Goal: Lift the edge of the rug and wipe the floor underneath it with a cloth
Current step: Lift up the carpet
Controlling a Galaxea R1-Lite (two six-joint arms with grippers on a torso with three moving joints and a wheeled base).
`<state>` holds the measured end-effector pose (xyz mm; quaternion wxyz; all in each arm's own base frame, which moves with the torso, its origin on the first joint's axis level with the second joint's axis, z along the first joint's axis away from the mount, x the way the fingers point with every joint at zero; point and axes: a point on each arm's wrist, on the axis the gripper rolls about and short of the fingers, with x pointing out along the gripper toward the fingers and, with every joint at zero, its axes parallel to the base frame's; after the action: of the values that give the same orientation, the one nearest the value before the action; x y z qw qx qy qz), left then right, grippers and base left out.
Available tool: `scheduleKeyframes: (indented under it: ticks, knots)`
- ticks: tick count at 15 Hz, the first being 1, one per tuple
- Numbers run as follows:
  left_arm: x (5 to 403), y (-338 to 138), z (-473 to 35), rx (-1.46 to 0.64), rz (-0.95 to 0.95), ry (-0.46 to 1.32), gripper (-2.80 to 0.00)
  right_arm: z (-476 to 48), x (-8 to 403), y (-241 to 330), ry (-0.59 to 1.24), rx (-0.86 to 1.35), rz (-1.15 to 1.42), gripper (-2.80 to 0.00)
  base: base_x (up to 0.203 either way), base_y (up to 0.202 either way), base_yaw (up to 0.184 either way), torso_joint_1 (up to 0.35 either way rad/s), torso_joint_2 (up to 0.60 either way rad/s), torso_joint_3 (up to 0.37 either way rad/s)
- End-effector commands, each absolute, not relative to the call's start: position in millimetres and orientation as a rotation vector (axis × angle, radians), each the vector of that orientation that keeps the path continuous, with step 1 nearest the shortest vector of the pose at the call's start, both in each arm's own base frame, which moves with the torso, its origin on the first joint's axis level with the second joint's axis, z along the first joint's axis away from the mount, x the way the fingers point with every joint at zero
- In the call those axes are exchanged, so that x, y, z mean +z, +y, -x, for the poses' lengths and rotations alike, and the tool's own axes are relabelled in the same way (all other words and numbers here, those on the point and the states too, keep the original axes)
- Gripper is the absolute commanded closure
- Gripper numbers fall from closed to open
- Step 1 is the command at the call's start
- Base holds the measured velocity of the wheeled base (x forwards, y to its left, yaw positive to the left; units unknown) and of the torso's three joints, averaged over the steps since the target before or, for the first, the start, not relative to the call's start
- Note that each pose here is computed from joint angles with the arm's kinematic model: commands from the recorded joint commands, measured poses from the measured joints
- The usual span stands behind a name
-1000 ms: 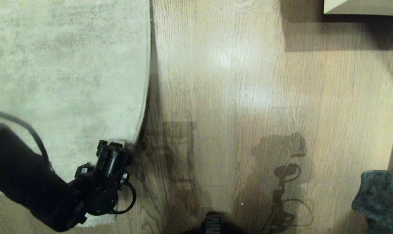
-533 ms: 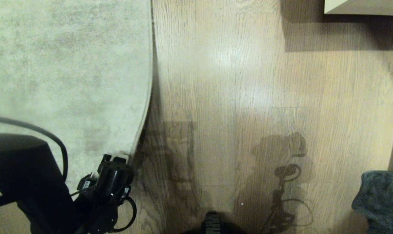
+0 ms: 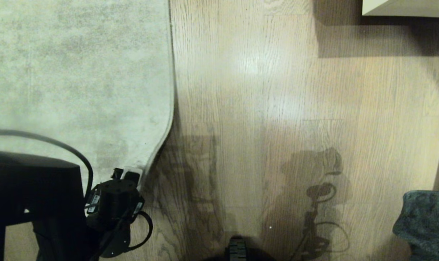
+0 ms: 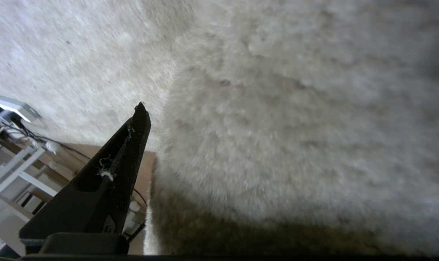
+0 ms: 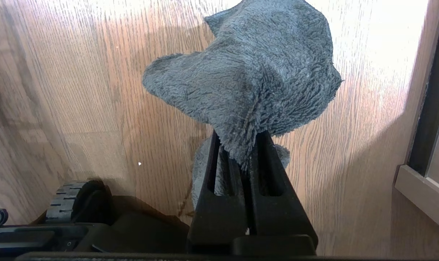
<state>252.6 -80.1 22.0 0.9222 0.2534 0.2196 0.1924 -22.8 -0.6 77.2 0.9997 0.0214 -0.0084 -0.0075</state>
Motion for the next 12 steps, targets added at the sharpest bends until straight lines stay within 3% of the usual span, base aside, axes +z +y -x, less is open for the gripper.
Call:
scheduleKeyframes:
  ticks: [1, 12]
  knots:
    - [36, -80, -252, 0.4, -0.509, 0.405, -2.8, 23, 77, -1, -0.016, -0.015, -0.043, 0.0, 0.0, 0.0, 0.0, 0.0, 0.0, 0.0]
    - [72, -82, -236, 0.359, -0.581, 0.37, -2.8, 23, 77, -1, -0.016, -0.015, -0.043, 0.0, 0.0, 0.0, 0.0, 0.0, 0.0, 0.0]
